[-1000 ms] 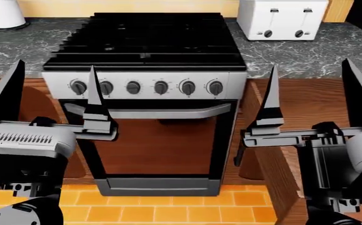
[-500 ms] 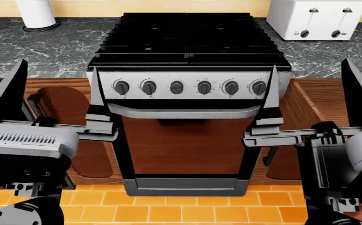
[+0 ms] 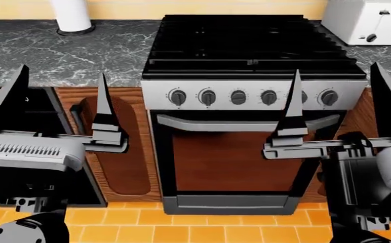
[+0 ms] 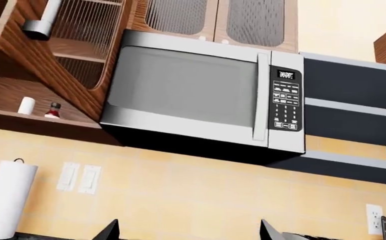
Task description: Pick and place the shaker into the drawer. Then close the cabinet.
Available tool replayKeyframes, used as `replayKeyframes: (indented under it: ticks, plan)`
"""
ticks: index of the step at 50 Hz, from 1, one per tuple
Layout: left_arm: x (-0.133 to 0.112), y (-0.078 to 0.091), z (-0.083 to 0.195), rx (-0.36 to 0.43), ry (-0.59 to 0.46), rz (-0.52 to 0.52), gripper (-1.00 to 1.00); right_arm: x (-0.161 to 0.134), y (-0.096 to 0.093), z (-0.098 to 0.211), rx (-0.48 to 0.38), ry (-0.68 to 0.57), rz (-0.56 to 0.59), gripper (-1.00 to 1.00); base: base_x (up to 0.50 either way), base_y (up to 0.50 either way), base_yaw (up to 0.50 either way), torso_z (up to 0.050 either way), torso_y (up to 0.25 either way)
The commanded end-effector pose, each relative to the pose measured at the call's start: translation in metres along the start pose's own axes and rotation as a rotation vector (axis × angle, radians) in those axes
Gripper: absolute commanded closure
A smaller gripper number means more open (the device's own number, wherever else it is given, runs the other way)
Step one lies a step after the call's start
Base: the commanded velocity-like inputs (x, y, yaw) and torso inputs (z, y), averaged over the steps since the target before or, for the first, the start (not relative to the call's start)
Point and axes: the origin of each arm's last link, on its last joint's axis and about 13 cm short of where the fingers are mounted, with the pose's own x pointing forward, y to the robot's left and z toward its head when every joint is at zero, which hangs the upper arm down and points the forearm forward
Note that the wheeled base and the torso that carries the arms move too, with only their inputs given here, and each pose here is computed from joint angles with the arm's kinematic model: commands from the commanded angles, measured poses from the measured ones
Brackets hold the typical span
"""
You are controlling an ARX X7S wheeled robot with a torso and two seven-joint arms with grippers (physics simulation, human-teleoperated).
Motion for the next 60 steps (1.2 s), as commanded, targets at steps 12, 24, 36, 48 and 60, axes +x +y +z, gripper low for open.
replayKeyframes:
  ticks: [12,24,36,48,60]
  plan:
    - [0.0,0.0,-0.001,0.001,0.003,0.002,-1.0,-0.001,0.0,-0.001,0.009,-0.01,0.001,-1.0,0.26,0.5,0.0,0.0,0.0]
    - [0.004,0.0,0.002,0.004,-0.007,0.001,-1.0,0.001,-0.001,0.003,0.003,-0.029,0.003,-1.0,0.37,0.42,0.0,0.0,0.0]
    - [0.031,0.007,0.028,0.005,-0.098,0.015,-1.0,0.025,-0.009,0.027,-0.071,-0.1,0.013,-1.0,0.4,0.39,0.0,0.0,0.0]
    - [0.041,0.014,0.043,0.001,-0.131,0.014,-1.0,0.037,-0.013,0.045,-0.073,-0.135,0.018,-1.0,0.41,0.39,0.0,0.0,0.0]
    - [0.039,0.014,0.043,0.002,-0.128,0.019,-1.0,0.033,-0.011,0.042,-0.066,-0.126,0.025,-1.0,0.41,0.37,0.0,0.0,0.001]
